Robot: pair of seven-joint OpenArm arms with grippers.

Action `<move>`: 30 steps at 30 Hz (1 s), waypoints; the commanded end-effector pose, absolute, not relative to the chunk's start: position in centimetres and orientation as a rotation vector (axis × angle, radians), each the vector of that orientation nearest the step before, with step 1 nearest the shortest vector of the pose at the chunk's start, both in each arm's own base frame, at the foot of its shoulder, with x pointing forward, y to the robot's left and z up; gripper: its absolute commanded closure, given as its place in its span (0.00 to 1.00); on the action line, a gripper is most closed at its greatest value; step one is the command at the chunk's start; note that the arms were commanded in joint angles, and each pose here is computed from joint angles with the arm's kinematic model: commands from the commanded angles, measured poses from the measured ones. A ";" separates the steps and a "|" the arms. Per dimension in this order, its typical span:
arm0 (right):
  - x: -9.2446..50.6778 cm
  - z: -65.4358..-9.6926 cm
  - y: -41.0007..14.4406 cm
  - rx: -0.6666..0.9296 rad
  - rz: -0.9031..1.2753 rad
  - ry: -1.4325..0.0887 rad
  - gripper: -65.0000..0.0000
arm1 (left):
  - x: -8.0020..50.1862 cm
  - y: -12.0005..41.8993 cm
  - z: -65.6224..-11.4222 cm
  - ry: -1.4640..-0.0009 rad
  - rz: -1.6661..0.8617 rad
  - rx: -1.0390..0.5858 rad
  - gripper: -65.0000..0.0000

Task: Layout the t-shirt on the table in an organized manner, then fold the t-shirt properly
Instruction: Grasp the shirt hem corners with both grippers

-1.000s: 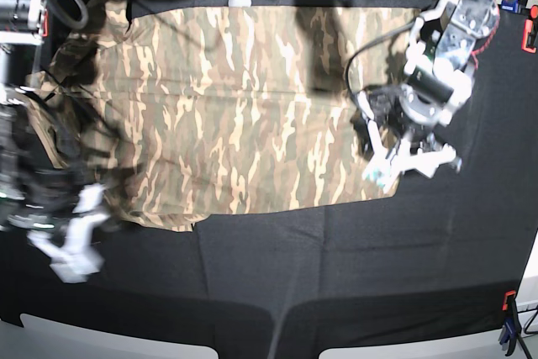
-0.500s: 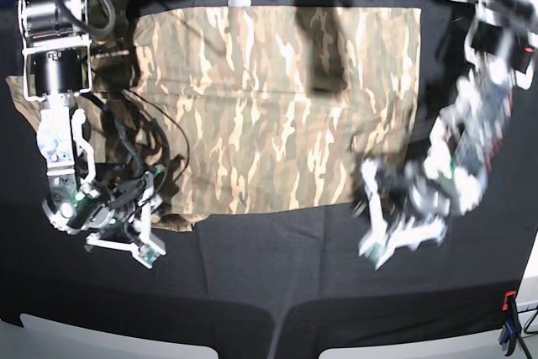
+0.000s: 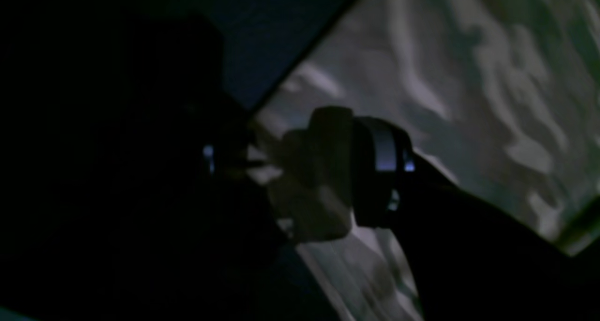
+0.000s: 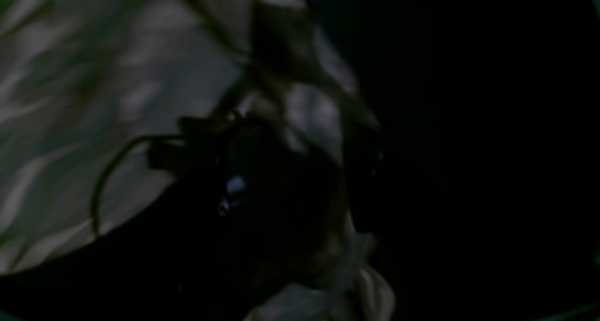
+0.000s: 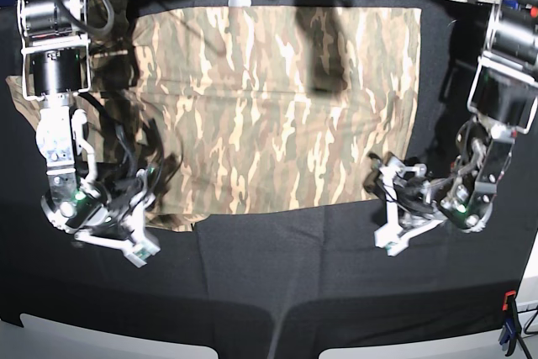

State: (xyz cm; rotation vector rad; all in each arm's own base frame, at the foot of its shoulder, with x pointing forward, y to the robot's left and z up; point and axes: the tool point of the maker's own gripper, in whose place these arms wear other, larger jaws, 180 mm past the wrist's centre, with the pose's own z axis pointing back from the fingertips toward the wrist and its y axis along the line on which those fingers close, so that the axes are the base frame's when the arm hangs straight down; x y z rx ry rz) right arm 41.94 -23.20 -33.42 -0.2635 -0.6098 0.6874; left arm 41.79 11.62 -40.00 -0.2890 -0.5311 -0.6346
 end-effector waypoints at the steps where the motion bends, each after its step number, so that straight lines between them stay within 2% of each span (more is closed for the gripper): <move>1: 43.4 -31.0 -24.2 -0.306 0.651 -0.674 0.59 | 43.9 11.2 -37.5 -0.603 -0.619 -0.315 0.50; 13: 42.5 -32.1 -24.4 -0.236 0.592 -0.664 0.59 | 44.1 9.1 -37.2 -0.623 -0.620 -0.389 0.50; 18: 41.8 -34.3 -25.2 -0.214 0.565 -0.599 0.59 | 43.2 8.3 -39.3 -0.561 -0.652 -0.353 0.50; 20: 41.6 -34.7 -25.3 -0.211 0.560 -0.585 0.69 | 42.8 8.2 -39.9 -0.528 -0.659 -0.343 0.50; 22: 41.7 -34.5 -25.4 -0.214 0.559 -0.588 0.87 | 42.6 8.1 -39.9 -0.508 -0.666 -0.338 0.51; 23: 41.8 -34.3 -25.4 -0.216 0.560 -0.590 0.97 | 42.7 8.1 -39.8 -0.504 -0.670 -0.333 0.53; 24: 42.0 -34.1 -25.4 -0.218 0.560 -0.596 1.00 | 42.8 8.1 -39.6 -0.503 -0.671 -0.335 0.57; 28: 42.6 -33.3 -25.3 -0.223 0.559 -0.613 1.00 | 43.6 7.7 -38.3 -0.520 -0.665 -0.353 0.86; 30: 42.8 -33.1 -25.3 -0.224 0.558 -0.619 1.00 | 44.1 7.7 -37.7 -0.537 -0.667 -0.350 0.91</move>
